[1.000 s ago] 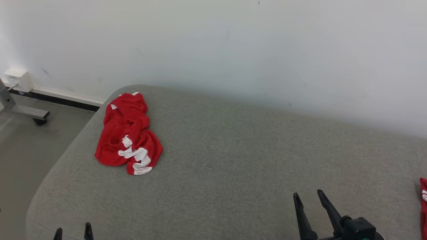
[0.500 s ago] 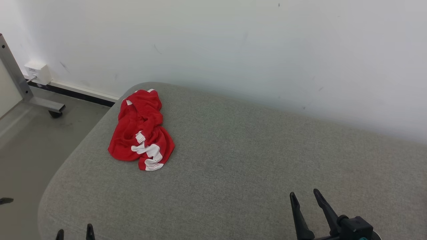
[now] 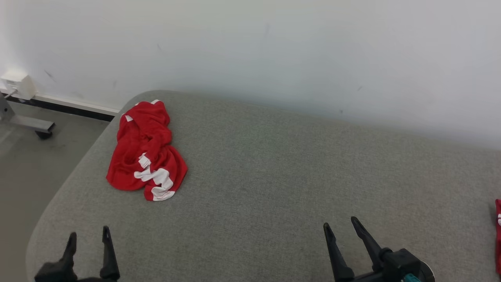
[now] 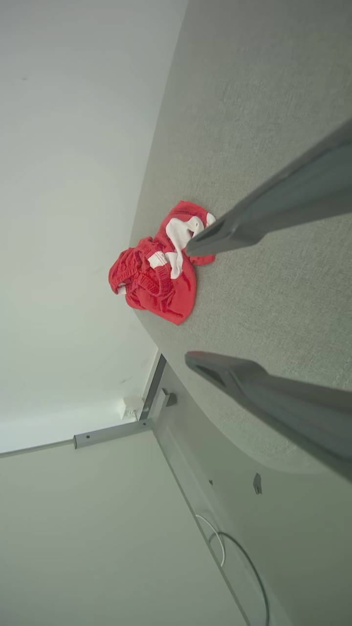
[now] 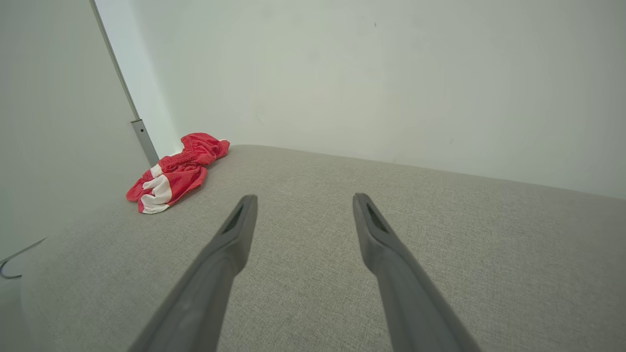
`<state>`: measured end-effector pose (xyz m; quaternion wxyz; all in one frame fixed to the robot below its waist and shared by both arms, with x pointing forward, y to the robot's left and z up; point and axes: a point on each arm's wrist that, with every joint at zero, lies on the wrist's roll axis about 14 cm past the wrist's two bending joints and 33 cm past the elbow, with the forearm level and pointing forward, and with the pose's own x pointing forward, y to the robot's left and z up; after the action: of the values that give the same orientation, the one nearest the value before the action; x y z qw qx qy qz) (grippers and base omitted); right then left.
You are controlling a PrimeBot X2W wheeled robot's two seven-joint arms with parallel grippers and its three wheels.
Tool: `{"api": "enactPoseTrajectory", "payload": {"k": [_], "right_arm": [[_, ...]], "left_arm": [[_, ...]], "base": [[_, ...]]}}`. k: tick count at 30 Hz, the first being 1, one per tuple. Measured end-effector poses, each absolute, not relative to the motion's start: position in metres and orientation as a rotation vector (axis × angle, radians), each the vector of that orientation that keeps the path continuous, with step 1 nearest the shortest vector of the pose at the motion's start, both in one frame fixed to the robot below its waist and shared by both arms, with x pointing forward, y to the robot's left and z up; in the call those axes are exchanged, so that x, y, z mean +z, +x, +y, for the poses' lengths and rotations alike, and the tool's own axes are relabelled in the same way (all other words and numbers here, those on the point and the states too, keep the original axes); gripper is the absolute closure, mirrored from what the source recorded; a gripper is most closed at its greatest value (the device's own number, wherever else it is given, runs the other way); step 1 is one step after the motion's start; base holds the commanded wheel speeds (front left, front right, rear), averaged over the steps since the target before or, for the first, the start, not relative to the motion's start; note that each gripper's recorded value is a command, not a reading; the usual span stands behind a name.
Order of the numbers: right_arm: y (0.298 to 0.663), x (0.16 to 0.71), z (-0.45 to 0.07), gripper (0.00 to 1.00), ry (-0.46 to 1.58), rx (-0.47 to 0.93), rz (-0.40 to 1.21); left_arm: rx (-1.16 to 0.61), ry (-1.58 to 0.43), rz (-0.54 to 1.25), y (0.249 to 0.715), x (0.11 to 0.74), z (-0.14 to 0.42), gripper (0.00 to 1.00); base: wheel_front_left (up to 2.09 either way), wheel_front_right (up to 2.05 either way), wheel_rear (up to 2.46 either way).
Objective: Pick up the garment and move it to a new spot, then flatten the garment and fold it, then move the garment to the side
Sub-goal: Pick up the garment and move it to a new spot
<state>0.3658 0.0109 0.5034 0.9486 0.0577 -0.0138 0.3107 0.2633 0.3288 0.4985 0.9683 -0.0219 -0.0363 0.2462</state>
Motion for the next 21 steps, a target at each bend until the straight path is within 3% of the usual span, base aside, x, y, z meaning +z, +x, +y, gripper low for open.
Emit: {"api": "enactPoseTrajectory", "payload": {"k": [14,21], "right_arm": [[0.392,0.514,0.019,0.0,0.067,0.721,-0.076],[0.415,0.506,0.002,0.0,0.086,0.682,-0.071]], "left_arm": [[0.54,-0.249,0.116,0.398,0.499,0.371,0.0],[0.577,-0.22,0.224,0.444,0.484,0.394,0.0]], "base": [[0.0,0.0,0.0],[0.0,0.0,0.0]]}}
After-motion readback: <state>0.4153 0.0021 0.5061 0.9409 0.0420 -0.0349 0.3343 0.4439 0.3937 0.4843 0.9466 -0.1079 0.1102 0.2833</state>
